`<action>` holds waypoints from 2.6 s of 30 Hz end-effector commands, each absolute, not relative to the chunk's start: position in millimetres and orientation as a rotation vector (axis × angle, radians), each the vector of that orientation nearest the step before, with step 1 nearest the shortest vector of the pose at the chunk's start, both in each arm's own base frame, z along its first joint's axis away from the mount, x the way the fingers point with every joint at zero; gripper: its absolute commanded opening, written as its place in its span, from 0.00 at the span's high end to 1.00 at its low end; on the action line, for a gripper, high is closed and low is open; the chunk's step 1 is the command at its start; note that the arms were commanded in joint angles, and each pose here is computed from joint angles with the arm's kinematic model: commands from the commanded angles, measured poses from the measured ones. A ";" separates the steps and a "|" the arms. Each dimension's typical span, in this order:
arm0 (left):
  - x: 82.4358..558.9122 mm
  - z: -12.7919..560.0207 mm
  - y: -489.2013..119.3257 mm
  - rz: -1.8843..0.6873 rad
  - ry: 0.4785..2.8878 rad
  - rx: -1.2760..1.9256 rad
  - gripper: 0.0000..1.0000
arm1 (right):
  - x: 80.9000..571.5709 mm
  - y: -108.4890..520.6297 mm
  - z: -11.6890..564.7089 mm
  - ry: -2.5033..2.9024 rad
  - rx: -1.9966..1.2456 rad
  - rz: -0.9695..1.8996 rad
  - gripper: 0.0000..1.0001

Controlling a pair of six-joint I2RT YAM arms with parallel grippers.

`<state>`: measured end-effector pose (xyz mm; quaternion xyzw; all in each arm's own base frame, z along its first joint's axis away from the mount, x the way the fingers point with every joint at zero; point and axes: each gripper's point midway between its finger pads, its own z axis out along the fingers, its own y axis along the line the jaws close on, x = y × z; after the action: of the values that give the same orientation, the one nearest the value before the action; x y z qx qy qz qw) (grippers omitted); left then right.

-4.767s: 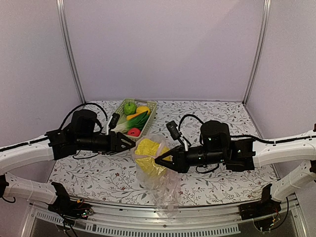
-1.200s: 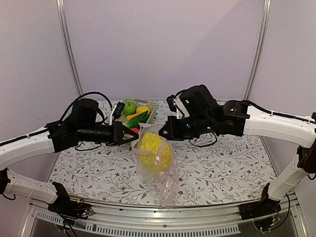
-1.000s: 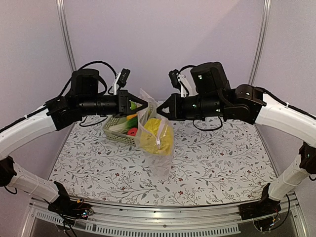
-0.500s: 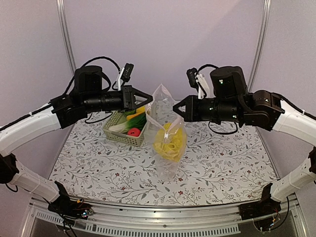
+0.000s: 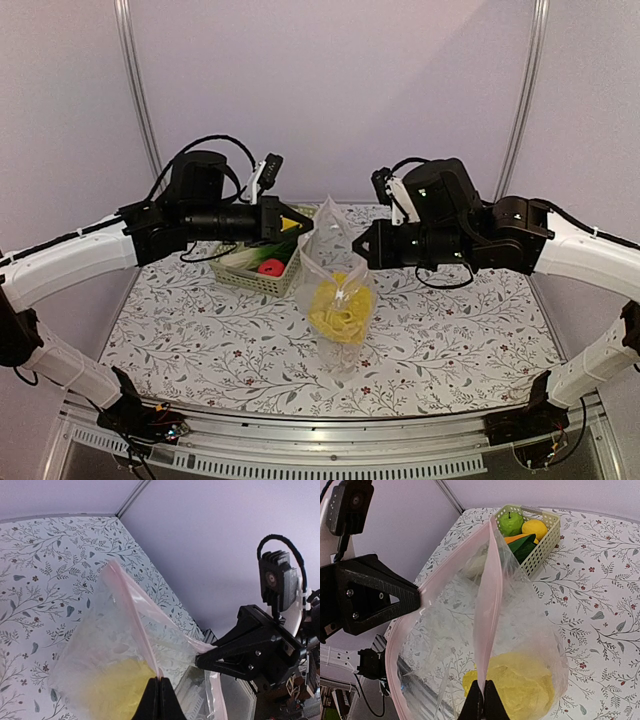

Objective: Place the food in the zip-top bag and seal the zipper
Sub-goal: Adjust the zipper food storage bag at the center of the board, then adjust the fake vegetable in the bin.

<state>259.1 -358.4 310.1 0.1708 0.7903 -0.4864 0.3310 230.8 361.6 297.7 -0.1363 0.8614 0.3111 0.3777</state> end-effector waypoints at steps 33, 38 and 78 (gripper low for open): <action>278.1 297.9 -271.3 -0.794 2.191 0.522 0.07 | 228.1 354.5 293.3 2.210 -0.312 0.820 0.96; 329.6 268.3 -243.9 -0.684 2.292 0.520 0.07 | 227.8 354.3 293.3 2.208 -0.320 0.817 0.97; 480.5 70.7 -257.4 -0.187 2.583 0.770 0.46 | 222.6 355.8 288.7 2.218 -0.329 0.857 0.97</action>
<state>473.2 -264.6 81.8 0.2801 0.9299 -0.0887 0.2213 223.7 358.4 287.2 -0.1305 0.8634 0.3245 0.3636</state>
